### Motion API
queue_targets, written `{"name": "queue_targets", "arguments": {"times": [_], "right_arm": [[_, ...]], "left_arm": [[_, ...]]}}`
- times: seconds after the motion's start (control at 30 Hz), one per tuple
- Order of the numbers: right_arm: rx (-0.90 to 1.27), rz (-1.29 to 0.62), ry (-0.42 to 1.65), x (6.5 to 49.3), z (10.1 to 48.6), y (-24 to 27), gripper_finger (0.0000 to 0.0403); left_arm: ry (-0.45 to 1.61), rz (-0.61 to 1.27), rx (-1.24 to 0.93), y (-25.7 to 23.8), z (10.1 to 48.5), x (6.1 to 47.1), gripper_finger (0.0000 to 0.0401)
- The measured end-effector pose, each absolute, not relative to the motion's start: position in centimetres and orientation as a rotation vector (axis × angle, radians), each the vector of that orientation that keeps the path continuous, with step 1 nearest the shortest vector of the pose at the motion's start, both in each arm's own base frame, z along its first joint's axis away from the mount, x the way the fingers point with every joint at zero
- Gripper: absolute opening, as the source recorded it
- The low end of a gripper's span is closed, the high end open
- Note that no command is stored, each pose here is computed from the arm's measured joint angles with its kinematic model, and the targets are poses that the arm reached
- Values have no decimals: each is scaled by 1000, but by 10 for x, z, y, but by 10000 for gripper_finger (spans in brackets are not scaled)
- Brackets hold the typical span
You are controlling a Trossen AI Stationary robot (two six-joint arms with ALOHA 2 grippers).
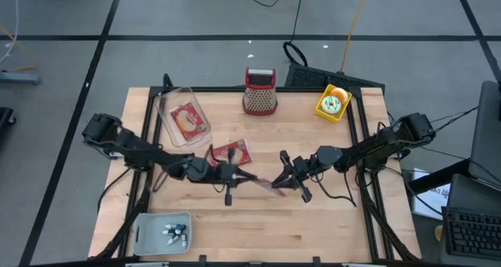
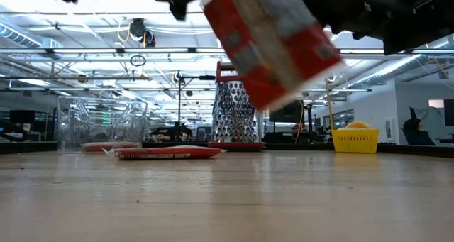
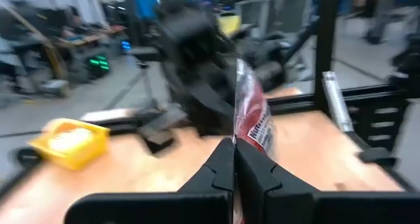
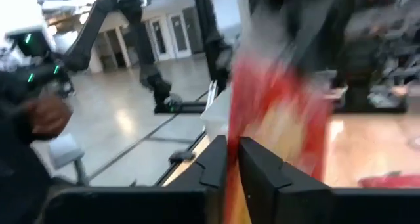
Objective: Pick & Place Food Item
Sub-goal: Put the right red popcorn bag into the transparent bin
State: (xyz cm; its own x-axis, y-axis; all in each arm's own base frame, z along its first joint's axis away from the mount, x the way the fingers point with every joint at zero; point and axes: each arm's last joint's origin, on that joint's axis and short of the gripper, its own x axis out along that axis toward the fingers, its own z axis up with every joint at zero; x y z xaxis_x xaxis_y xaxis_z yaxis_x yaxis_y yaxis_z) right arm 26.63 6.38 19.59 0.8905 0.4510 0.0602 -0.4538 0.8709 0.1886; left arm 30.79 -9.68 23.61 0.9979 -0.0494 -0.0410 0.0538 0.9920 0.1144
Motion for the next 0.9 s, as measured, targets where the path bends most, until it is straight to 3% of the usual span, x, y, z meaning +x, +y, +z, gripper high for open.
{"name": "queue_targets", "arguments": {"times": [0.37,0.9], "right_arm": [[271,479,50,266,191,65,100],[272,469,105,266,185,64,100]], "left_arm": [[113,258,221,-98,286,248,1],[208,743,314,-62,318,175,0]]}}
